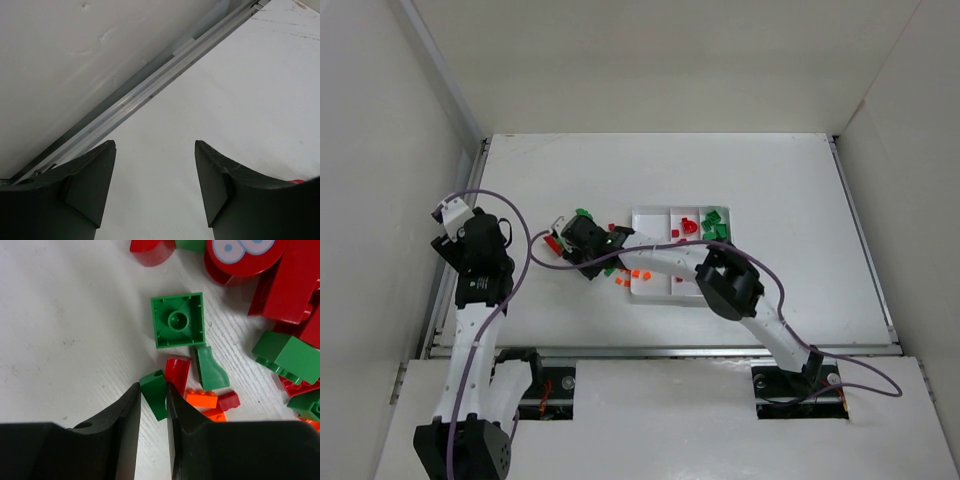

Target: Sort the legos into containers by color

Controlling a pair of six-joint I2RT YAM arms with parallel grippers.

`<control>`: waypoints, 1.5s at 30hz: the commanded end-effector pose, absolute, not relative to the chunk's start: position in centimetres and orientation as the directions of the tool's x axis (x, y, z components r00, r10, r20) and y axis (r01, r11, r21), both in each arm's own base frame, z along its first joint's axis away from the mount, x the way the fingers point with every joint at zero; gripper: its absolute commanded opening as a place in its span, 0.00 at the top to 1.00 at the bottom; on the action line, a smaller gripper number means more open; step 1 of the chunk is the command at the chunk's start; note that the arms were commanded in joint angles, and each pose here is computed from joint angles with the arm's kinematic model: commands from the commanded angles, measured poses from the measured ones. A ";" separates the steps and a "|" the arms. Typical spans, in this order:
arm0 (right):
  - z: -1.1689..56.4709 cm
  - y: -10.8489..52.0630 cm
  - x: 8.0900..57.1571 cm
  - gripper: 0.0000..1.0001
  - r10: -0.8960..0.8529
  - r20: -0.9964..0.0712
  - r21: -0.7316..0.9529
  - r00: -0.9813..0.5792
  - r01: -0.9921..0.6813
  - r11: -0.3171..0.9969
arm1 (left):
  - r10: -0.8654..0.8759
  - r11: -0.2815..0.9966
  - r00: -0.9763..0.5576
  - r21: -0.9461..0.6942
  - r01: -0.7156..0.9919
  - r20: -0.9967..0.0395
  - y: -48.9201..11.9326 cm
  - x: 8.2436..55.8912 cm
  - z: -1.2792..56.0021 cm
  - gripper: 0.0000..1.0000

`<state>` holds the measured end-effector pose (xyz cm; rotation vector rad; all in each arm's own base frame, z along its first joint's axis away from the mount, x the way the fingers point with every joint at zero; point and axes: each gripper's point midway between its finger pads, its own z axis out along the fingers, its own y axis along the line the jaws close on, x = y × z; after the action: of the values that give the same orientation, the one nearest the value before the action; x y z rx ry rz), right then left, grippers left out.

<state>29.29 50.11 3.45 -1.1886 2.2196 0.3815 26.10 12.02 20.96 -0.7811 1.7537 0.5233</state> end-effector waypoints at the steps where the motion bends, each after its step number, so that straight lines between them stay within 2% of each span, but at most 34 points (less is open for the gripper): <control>1: 4.5 49.5 28.0 0.98 -0.669 -0.607 0.010 -0.429 -0.846 0.533 | -0.237 0.690 -0.150 -0.057 -0.721 -0.960 12.1 26.2 21.6 0.39; 4: 6.7 49.7 27.9 1.00 -0.645 -0.641 0.019 -0.415 -0.850 0.527 | -0.240 0.705 -0.134 -0.077 -0.705 -0.962 11.8 26.2 22.1 0.39; 7: 12.5 49.8 28.7 1.00 -0.544 -0.737 0.041 -0.402 -0.830 0.556 | -0.239 0.726 -0.116 -0.099 -0.680 -0.964 11.4 26.1 22.4 0.39; 11: 18.6 45.0 31.6 1.00 -0.367 -0.797 0.121 -0.479 -0.722 0.681 | -0.244 0.767 -0.080 -0.142 -0.625 -0.966 10.7 26.1 22.6 0.40; 13: 19.3 42.2 32.8 1.00 -0.309 -0.798 0.145 -0.517 -0.662 0.735 | -0.244 0.809 -0.075 -0.160 -0.565 -0.967 9.6 26.5 22.8 0.42; 14: 19.5 39.8 34.5 1.00 -0.262 -0.804 0.145 -0.534 -0.603 0.785 | -0.245 0.824 -0.056 -0.177 -0.539 -0.968 9.2 26.5 23.0 0.43; 18: 17.4 30.1 35.4 1.00 -0.118 -0.759 0.187 -0.641 -0.387 0.903 | -0.241 0.883 -0.054 -0.196 -0.427 -0.969 7.3 27.1 23.3 0.45; 22: 15.4 22.0 36.8 1.00 0.093 -0.729 0.273 -0.679 -0.163 0.948 | -0.241 0.914 -0.088 -0.196 -0.356 -0.966 6.0 27.4 22.0 0.45; 28: 14.1 16.5 38.8 1.00 0.209 -0.710 0.302 -0.672 -0.022 0.953 | -0.243 0.927 -0.088 -0.205 -0.313 -0.966 5.3 27.8 22.0 0.43; 32: 12.6 16.1 39.6 0.99 0.168 -0.693 0.259 -0.701 -0.024 0.966 | -0.244 0.930 -0.090 -0.207 -0.305 -0.966 5.1 27.7 21.8 0.43; 33: 12.5 16.2 39.9 0.97 0.158 -0.695 0.251 -0.702 -0.031 0.968 | -0.236 0.932 -0.093 -0.198 -0.304 -0.967 5.1 27.7 21.8 0.43; 36: 12.3 16.1 40.1 0.71 0.153 -0.685 0.238 -0.713 -0.020 0.971 | -0.234 0.930 -0.080 -0.199 -0.310 -0.969 5.3 27.5 22.1 0.43; 37: 12.3 16.0 40.1 0.60 0.142 -0.687 0.231 -0.712 -0.028 0.973 | -0.234 0.930 -0.080 -0.199 -0.310 -0.969 5.3 27.5 22.1 0.43; 38: 12.3 16.0 40.1 0.45 0.142 -0.687 0.230 -0.712 -0.028 0.973 | -0.233 0.930 -0.072 -0.200 -0.309 -0.970 5.3 27.4 22.3 0.43; 41: 12.8 15.9 40.3 0.31 0.131 -0.693 0.217 -0.709 -0.031 0.976 | -0.234 0.930 -0.080 -0.199 -0.310 -0.969 5.3 27.4 21.9 0.42; 45: 15.5 18.1 40.3 0.24 0.029 -0.744 0.155 -0.667 -0.131 0.979 | -0.231 0.927 -0.061 -0.201 -0.315 -0.971 5.4 27.3 22.4 0.41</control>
<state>39.02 16.04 11.31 0.0315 2.4006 0.2424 27.04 5.22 21.02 -0.4340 1.7122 0.0712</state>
